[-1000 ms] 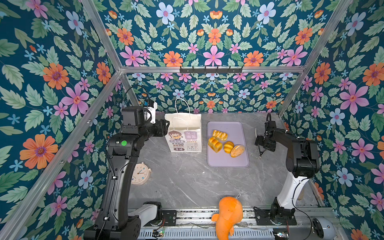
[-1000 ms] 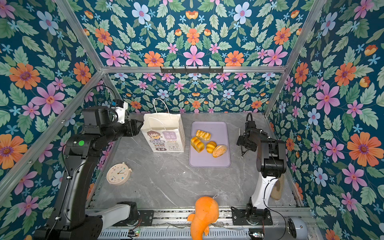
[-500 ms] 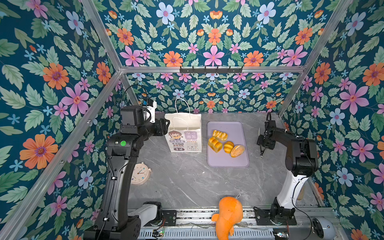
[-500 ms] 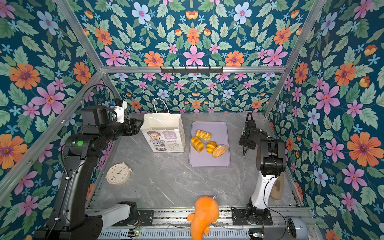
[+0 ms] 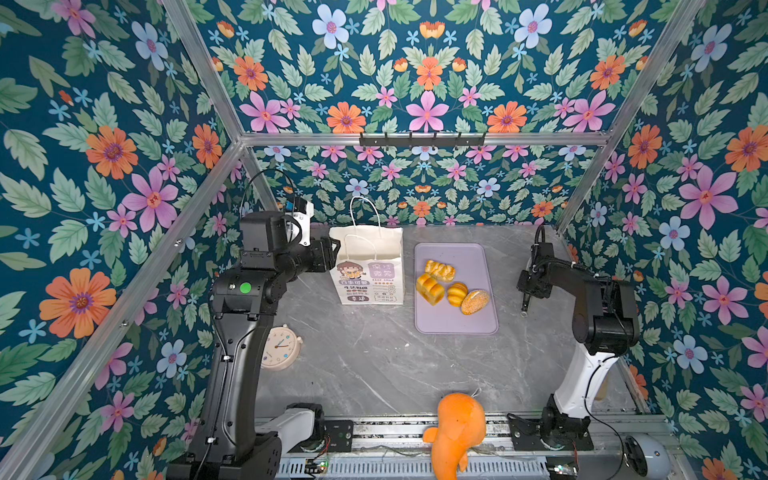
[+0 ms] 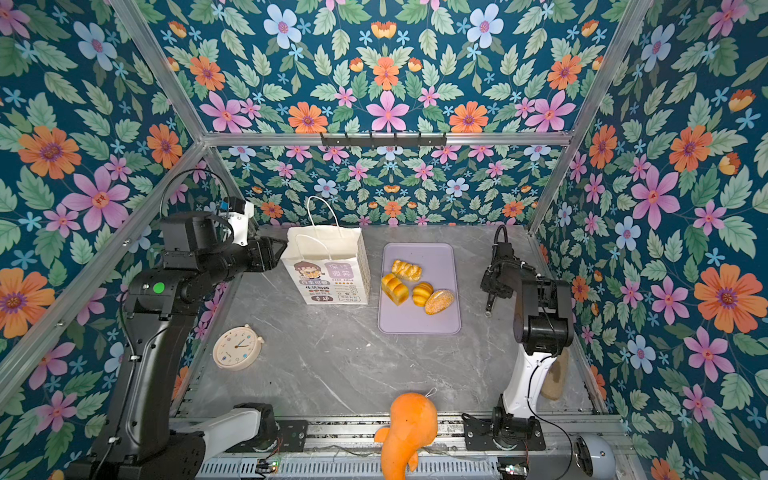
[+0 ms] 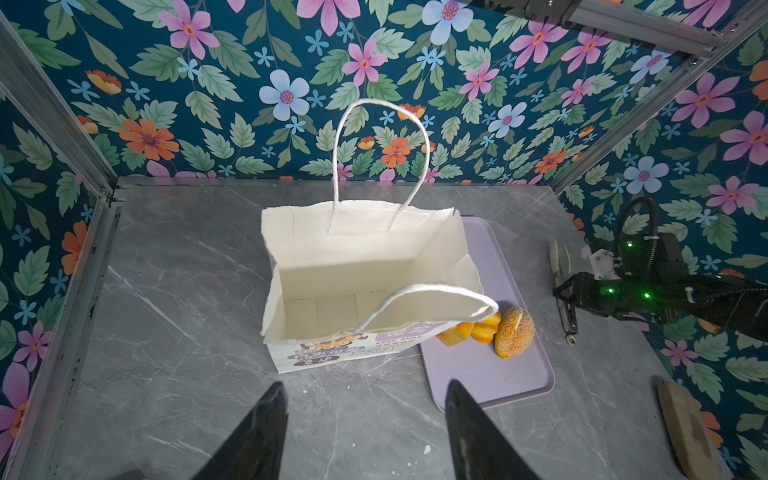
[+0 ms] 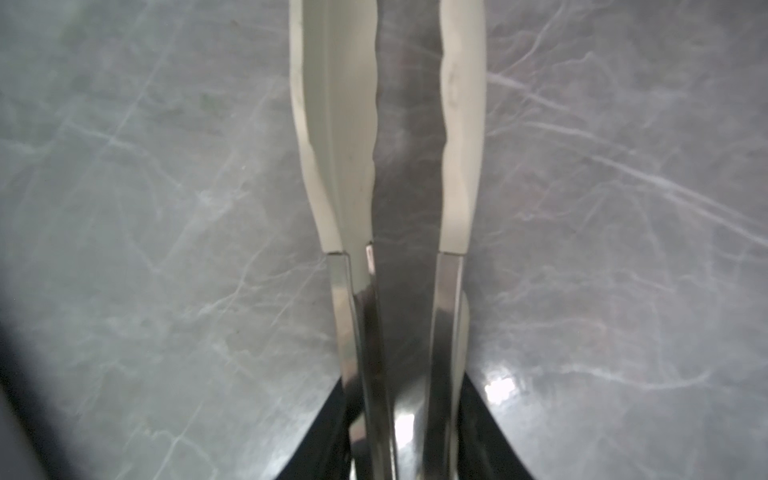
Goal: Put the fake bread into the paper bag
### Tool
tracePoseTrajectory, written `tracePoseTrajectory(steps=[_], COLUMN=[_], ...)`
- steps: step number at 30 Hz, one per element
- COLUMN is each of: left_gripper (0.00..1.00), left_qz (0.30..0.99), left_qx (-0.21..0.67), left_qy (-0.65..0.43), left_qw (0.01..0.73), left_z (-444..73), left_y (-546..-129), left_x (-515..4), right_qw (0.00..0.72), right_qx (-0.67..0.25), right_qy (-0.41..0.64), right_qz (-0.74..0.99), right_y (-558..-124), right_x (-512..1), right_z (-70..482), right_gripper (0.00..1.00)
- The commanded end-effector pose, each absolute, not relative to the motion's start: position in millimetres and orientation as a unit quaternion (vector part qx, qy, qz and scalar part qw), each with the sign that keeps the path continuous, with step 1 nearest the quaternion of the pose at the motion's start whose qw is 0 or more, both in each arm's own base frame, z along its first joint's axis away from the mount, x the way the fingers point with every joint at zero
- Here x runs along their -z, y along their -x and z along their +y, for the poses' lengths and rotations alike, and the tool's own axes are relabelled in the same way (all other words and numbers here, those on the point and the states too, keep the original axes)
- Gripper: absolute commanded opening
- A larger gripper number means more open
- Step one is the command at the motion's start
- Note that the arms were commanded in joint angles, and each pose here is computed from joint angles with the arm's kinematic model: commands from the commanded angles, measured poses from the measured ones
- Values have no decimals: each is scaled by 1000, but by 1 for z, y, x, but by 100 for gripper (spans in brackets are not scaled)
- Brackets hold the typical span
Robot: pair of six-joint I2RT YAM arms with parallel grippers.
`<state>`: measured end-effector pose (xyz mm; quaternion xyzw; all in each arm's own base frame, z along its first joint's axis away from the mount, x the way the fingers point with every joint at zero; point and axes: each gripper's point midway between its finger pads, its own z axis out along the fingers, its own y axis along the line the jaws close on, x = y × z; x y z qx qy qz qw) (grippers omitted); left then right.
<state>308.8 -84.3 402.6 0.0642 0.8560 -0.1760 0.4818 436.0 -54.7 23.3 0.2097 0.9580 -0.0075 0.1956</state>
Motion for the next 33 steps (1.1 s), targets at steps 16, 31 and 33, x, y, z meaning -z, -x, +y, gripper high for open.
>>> tracePoseTrajectory(steps=[16, 31, 33], left_gripper=[61, 55, 53], left_qz=[805, 645, 627], left_qx=[231, 312, 310], left_qy=[-114, -322, -357], left_qw=[534, 619, 619], left_z=[-107, -189, -203], left_y=[-296, -255, -248], left_x=[-434, -469, -467], right_qw=[218, 273, 264], right_qx=[-107, -336, -364], right_qy=[-192, 7, 36], right_qz=[951, 901, 892], right_y=[-413, -342, -325], right_x=[-91, -273, -286], right_z=[-12, 139, 160], right_gripper=[24, 22, 21])
